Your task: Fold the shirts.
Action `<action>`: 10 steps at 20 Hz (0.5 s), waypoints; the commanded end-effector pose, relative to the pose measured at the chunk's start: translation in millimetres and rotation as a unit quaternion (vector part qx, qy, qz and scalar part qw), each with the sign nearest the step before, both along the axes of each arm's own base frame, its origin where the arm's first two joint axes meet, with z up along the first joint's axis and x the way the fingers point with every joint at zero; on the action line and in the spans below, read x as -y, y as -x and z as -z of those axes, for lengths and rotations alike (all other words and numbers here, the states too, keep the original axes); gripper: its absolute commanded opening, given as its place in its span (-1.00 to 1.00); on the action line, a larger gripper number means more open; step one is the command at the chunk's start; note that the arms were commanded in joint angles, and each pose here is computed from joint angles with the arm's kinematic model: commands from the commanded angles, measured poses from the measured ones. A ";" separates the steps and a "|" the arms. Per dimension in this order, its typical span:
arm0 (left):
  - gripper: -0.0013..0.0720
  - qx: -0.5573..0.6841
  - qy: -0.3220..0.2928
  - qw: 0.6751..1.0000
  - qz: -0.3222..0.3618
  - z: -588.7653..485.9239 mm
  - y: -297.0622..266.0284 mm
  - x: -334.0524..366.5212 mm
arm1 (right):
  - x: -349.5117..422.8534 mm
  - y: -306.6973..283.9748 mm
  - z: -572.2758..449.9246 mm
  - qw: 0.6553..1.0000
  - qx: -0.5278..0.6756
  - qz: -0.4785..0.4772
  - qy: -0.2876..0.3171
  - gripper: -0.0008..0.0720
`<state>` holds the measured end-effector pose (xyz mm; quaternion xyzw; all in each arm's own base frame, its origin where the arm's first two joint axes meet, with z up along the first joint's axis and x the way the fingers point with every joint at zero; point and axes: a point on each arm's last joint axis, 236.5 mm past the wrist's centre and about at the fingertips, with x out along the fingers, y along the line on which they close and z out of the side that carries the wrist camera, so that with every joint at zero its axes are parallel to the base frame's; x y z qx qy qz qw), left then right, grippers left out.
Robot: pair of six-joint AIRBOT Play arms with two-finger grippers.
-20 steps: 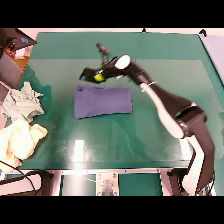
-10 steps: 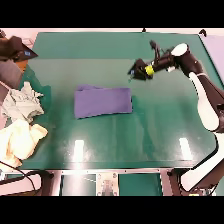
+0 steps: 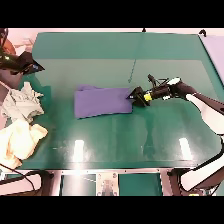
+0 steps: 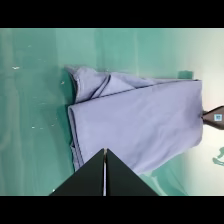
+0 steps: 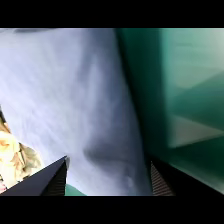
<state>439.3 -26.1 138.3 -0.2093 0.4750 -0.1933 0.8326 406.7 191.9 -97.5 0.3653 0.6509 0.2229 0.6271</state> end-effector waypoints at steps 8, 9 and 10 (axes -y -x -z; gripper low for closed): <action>-0.90 -0.016 -0.032 0.999 -0.018 13.4 1.0 -15.3 | -33.4 -56.8 -42.1 0.994 0.104 0.025 -0.012 -0.95; -0.90 -0.017 -0.032 0.999 -0.017 13.6 1.7 -15.3 | -29.0 -64.4 -50.4 0.993 0.110 0.032 -0.015 -0.95; -0.90 -0.020 -0.032 0.999 -0.015 14.1 3.2 -14.4 | -19.7 -72.3 -58.0 0.992 0.114 0.047 -0.015 -0.95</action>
